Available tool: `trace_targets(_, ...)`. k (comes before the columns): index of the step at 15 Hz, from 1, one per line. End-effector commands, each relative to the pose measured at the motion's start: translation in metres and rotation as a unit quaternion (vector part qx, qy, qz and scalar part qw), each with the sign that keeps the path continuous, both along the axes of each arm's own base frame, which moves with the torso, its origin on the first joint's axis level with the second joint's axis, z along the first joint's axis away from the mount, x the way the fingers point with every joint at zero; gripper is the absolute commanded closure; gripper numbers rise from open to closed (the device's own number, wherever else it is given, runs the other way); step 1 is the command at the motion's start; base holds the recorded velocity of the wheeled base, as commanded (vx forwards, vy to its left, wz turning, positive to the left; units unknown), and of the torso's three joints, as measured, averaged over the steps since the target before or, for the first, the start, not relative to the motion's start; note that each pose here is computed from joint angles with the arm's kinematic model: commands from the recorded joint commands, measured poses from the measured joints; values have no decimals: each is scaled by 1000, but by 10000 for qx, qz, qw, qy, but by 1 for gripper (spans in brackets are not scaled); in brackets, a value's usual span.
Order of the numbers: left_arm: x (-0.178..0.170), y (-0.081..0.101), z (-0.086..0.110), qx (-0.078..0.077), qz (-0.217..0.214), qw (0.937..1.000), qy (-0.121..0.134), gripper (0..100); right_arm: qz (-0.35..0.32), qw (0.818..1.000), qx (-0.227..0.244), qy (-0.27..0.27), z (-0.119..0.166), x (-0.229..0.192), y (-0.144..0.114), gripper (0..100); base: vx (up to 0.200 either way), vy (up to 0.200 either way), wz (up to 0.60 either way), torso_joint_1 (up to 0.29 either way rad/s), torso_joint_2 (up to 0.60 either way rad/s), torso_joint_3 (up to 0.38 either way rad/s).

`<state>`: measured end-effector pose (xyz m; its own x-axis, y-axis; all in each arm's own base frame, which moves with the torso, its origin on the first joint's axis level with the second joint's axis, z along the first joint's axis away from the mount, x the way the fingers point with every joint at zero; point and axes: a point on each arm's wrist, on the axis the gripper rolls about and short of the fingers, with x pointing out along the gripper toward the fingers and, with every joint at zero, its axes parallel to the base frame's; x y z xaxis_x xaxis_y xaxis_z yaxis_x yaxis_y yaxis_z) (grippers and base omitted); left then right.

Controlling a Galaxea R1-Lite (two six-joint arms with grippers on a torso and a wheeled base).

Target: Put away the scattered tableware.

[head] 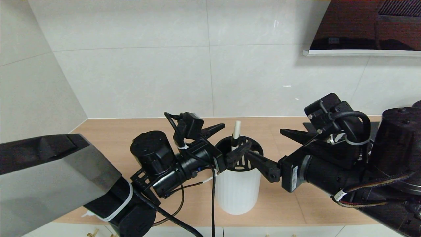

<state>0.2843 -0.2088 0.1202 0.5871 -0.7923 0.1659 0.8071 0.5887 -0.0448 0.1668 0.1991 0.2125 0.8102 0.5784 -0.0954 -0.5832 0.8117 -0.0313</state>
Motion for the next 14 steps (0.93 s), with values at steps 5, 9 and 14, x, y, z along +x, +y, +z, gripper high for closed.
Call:
trace_targets(5,-38,26,70,-600,113,9954,-735,0,-378,9991,75,-154,9,6,-15,0,0,0,0,0,0,0)
trace_targets(9,-92,70,102,-830,338,9912,-973,0,-895,9942,258,-530,26,-8,-61,0,0,0,0,0,0,0)
trace_targets(14,-126,125,89,-730,1209,9880,-618,0,-2152,9720,428,-836,6,-60,-149,0,0,0,0,0,0,0)
